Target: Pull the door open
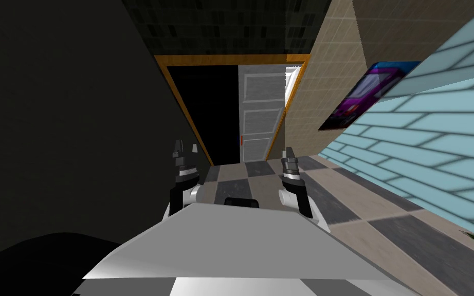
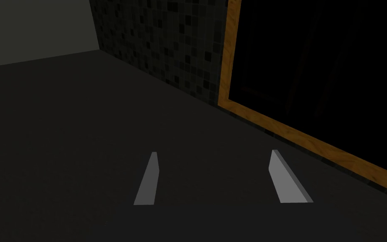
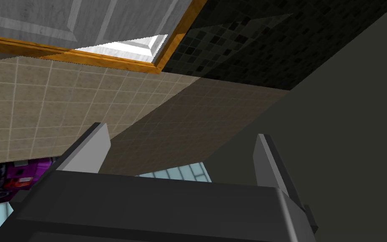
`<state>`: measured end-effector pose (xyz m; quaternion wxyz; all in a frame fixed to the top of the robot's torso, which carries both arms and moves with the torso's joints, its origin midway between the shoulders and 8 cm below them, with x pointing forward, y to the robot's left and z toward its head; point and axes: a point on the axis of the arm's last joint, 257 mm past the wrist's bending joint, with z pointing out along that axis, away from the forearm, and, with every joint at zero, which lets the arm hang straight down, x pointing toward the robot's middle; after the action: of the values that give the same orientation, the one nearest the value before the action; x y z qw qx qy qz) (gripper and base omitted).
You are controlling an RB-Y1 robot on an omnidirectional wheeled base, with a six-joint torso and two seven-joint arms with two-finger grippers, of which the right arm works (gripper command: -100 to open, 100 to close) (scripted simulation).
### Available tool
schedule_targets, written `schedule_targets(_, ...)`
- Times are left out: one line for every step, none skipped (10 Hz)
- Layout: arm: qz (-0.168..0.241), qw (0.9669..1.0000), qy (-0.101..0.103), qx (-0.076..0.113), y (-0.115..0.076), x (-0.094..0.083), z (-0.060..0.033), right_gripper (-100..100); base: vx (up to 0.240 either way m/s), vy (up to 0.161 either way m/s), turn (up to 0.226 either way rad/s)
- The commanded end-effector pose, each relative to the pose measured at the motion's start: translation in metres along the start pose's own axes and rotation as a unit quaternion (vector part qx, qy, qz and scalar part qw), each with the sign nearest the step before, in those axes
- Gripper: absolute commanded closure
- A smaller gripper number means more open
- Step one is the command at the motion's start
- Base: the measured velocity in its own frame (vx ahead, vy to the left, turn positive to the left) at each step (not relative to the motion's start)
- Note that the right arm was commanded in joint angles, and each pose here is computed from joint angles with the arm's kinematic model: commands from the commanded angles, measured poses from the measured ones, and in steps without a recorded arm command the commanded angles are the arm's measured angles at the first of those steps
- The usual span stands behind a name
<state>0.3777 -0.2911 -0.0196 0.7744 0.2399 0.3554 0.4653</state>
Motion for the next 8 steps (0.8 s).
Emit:
schedule_targets(-0.019,0.9998,0.006,0.006,-0.009,0.003,-0.0025,-100,0.085,0.028,0.013)
schedule_targets(-0.031,0.9994,0.010,0.011,-0.016,0.004,-0.0041,-100,0.101,0.026,0.017)
schedule_targets(-0.043,0.9989,0.014,0.015,-0.023,0.006,-0.0058,-100,0.103,0.026,0.020)
schedule_targets(-0.055,0.9981,0.018,0.019,-0.030,0.008,-0.0076,-100,0.085,0.019,0.017)
schedule_targets(-0.067,0.9972,0.022,0.023,-0.036,0.009,-0.0094,-100,0.091,0.031,0.017)
schedule_targets(-0.079,0.9962,0.026,0.028,-0.043,0.011,-0.0113,-100,0.103,0.021,0.014)
schedule_targets(-0.092,0.9948,0.030,0.032,-0.050,0.012,-0.0134,-100,0.098,0.016,0.024)
schedule_targets(-0.105,0.9932,0.034,0.037,-0.058,0.014,-0.0156,-100,0.088,0.031,0.020)
